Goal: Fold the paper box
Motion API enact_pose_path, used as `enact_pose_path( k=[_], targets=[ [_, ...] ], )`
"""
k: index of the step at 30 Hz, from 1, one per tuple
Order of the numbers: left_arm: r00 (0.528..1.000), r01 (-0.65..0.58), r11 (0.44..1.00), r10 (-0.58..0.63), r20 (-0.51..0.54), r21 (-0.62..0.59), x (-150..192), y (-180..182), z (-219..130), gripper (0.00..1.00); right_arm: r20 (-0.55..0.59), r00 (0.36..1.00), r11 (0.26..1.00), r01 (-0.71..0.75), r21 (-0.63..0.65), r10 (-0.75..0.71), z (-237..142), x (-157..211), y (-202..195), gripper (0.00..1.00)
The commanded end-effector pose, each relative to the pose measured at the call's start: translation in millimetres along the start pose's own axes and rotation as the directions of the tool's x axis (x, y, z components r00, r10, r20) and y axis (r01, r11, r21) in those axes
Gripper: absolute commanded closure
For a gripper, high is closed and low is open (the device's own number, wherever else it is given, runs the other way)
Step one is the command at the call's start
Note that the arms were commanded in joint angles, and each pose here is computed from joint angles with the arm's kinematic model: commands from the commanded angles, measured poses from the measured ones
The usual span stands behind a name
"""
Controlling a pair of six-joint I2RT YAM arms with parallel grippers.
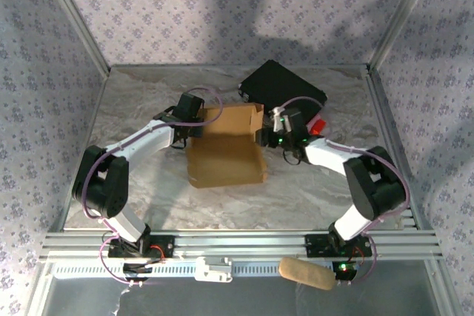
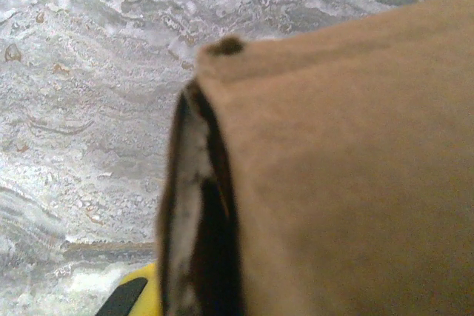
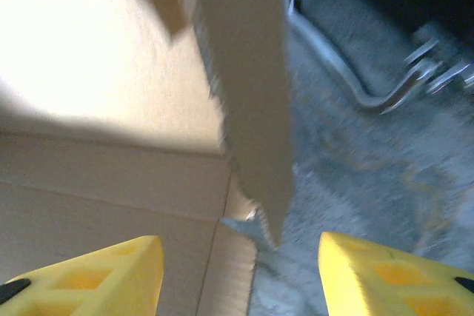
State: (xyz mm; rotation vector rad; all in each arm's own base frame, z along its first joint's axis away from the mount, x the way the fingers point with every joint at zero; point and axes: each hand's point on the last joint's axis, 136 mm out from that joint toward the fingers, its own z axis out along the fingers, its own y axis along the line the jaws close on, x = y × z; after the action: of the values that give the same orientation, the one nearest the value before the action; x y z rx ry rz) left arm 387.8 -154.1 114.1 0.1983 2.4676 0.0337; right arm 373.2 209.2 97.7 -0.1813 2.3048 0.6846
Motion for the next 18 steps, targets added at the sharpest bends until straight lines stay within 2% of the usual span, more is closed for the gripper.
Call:
enact_pose_path(
  k=[1,7,13,18],
  targets=[
    [0.998,-0.039,0.999,0.039,0.043,-0.001,1.5,-1.6,-3.5,1.0,0.037,0.996,0.989,-0.078,-0.126,0.083,-15.7,-13.7,1.8,0.41],
    [0.99,-0.057,0.998,0.059,0.129,-0.023,14.3,-4.6,-2.3,1.0,0.05,0.992,0.986,-0.111,-0.126,0.118,-7.5,-18.8,-13.9,0.51],
    [0.973,-0.074,0.993,0.091,0.211,-0.09,25.3,-3.8,-5.6,1.0,0.066,0.992,0.977,-0.096,-0.19,0.111,-3.3,-22.6,-14.3,0.52],
    [0.957,-0.033,0.994,0.061,0.285,-0.1,30.7,1.3,-12.9,1.0,0.074,0.996,0.959,-0.025,-0.282,0.048,-11.7,-4.2,-2.4,0.54]
  ],
)
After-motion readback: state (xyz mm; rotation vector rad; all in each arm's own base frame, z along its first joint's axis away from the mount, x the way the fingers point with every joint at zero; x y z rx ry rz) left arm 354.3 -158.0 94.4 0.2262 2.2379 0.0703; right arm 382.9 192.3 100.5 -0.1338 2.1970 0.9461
